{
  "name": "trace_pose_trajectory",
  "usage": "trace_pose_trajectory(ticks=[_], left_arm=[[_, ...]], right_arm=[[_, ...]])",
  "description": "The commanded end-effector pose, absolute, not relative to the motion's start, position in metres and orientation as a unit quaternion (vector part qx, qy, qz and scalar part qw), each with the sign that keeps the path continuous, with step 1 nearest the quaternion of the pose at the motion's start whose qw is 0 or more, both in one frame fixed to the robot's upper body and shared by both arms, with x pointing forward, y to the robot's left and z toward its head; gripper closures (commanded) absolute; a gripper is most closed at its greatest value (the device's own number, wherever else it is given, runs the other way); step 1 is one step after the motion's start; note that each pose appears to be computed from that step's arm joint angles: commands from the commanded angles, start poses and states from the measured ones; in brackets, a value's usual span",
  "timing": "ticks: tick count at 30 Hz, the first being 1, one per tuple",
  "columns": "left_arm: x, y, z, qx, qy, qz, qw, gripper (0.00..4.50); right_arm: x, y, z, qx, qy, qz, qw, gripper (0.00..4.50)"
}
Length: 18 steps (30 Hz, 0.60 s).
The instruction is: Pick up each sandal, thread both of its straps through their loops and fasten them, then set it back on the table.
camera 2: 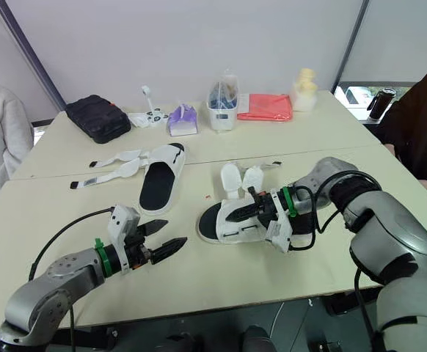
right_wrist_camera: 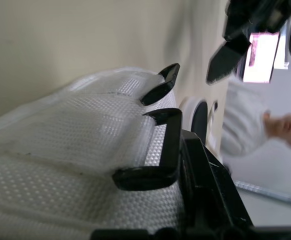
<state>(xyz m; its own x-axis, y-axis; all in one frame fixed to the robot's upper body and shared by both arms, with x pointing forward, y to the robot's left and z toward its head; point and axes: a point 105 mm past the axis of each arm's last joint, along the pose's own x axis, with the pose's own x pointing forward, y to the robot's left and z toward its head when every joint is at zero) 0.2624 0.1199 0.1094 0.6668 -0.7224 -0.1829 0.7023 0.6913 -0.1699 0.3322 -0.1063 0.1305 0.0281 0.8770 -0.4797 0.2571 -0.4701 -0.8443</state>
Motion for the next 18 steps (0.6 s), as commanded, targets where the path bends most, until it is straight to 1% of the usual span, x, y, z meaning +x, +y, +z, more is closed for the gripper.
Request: trace_pose_trajectory(ticks=[1,2,6,7,8,9,10,11,16,17,18], left_arm=[[0.259,0.111,0.120,-0.040,0.095,-0.398,0.912,0.00],[0.259,0.110,0.120,-0.041,0.096,-0.398,0.911,0.00],[0.260,0.110,0.121,-0.042,0.094,-0.396,0.912,0.00],[0.259,0.110,0.121,-0.042,0.093,-0.395,0.913,0.00],[0.259,0.110,0.121,-0.043,0.093,-0.395,0.913,0.00],[0.259,0.110,0.120,-0.043,0.094,-0.394,0.913,0.00],[0.259,0.110,0.120,-0.043,0.094,-0.394,0.913,0.00],[0.260,0.110,0.119,-0.043,0.095,-0.395,0.913,0.00],[0.266,0.108,0.120,-0.035,0.095,-0.409,0.907,0.00],[0.269,0.107,0.121,-0.031,0.093,-0.414,0.905,0.00],[0.270,0.107,0.121,-0.028,0.092,-0.418,0.903,0.00]], right_arm=[[0.339,-0.088,0.139,-0.650,-0.509,0.525,0.205,4.49],[0.339,-0.086,0.138,-0.646,-0.518,0.525,0.196,4.49],[0.343,-0.081,0.138,-0.637,-0.533,0.523,0.192,4.49],[0.344,-0.082,0.137,-0.637,-0.529,0.525,0.197,4.49],[0.346,-0.082,0.136,-0.641,-0.514,0.527,0.216,4.49],[0.347,-0.082,0.136,-0.643,-0.504,0.529,0.230,3.55],[0.348,-0.083,0.135,-0.647,-0.493,0.529,0.241,3.30],[0.348,-0.085,0.136,-0.646,-0.489,0.529,0.252,2.94],[0.350,-0.093,0.140,-0.651,-0.473,0.511,0.301,0.36],[0.351,-0.096,0.141,-0.654,-0.466,0.509,0.310,0.03],[0.351,-0.098,0.142,-0.656,-0.461,0.507,0.316,0.03]])
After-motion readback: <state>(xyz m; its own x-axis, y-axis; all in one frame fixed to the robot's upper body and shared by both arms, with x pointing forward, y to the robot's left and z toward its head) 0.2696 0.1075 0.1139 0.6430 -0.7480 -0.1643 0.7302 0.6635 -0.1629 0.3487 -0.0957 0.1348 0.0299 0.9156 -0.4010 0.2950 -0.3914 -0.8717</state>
